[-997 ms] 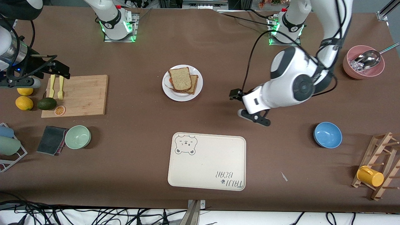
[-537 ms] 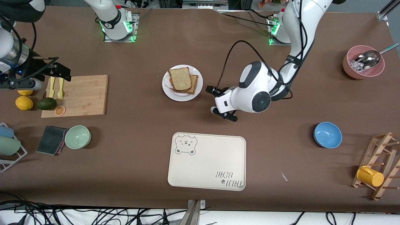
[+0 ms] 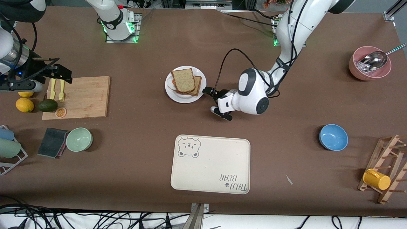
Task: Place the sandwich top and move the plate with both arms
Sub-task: 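Lower the left gripper to the plate rim and close on it, then slide the white plate with the left gripper onto the bear tray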
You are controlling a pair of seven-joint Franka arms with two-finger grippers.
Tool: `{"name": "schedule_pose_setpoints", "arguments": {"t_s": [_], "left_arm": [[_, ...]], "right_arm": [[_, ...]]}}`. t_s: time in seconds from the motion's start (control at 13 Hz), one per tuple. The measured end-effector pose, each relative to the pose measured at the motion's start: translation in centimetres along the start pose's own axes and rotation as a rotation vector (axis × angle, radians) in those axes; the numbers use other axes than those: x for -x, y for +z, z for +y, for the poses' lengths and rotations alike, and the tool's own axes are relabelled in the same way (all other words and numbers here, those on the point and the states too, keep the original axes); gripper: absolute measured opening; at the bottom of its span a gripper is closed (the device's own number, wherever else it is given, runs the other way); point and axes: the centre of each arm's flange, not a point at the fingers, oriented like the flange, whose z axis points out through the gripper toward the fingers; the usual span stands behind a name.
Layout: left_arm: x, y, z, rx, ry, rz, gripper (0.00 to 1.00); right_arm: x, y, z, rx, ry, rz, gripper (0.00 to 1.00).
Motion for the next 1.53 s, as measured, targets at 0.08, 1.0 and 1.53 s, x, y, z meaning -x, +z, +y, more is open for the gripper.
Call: {"name": "schedule_pose_setpoints", "arguments": {"t_s": [0.08, 1.0, 1.53], "left_arm": [[0.4, 1.0, 0.2, 0.005, -0.011, 0.013, 0.78], [2.8, 5.1, -0.5, 0.123, 0.032, 0.068, 0.32], [3.2, 6.9, -0.5, 0.138, 0.02, 0.086, 0.12]], "right_arm": [[0.0, 0.0, 0.0, 0.0, -0.001, 0.0, 1.0], [0.0, 0.0, -0.1, 0.0, -0.001, -0.001, 1.0], [-0.1, 0.2, -0.1, 0.0, -0.001, -0.003, 1.0]]}}
